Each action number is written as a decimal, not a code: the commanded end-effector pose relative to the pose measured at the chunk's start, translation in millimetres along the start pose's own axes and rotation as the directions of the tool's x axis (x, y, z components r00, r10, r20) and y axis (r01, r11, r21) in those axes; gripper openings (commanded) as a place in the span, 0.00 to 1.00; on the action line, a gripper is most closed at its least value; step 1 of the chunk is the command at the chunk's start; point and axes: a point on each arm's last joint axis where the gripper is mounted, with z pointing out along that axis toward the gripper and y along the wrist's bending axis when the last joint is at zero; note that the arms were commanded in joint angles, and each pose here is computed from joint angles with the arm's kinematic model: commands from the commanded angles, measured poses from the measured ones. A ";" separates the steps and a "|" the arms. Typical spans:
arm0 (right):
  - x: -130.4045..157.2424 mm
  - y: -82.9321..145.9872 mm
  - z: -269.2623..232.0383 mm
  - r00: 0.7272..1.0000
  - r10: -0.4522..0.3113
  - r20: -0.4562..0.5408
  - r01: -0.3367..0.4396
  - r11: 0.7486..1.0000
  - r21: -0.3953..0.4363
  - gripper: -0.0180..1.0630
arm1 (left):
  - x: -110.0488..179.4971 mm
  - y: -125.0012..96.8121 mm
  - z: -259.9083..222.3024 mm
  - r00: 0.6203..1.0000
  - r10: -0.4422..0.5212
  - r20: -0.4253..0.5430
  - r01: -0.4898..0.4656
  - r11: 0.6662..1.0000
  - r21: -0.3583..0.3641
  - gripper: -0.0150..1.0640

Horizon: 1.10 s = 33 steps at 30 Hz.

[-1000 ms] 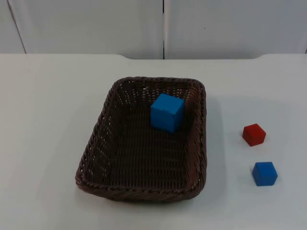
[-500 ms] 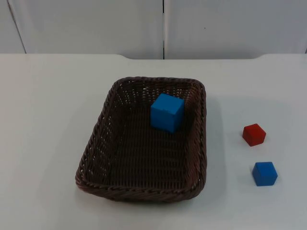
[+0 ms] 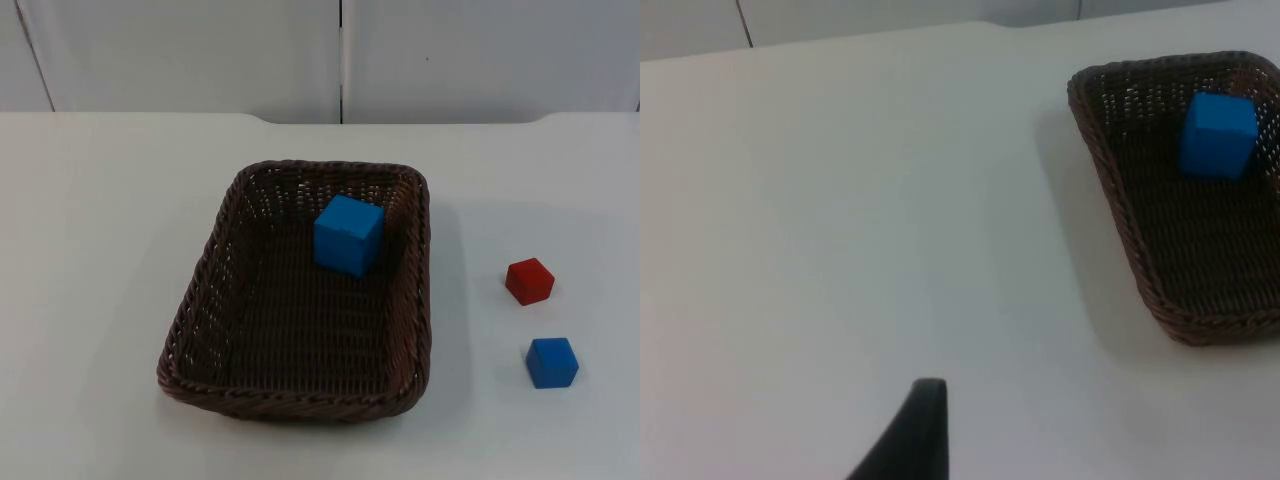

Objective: Pick up the basket with the left hand and place the largest block into the basket with the right hand.

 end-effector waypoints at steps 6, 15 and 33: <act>0.0 0.5 0.0 1.000 -0.009 0.008 0.009 1.000 -0.009 0.99 | 0.7 -0.8 0.5 1.000 -0.009 0.004 0.009 1.000 0.009 0.99; -0.1 0.7 0.0 1.000 -0.008 0.010 0.008 1.000 -0.011 0.99 | 0.7 -0.8 0.5 1.000 -0.009 0.004 0.009 1.000 0.009 0.99; -0.1 0.7 0.0 1.000 -0.008 0.010 0.008 1.000 -0.011 0.99 | 0.2 -1.4 1.5 0.994 -0.104 0.019 0.105 0.980 -0.171 0.99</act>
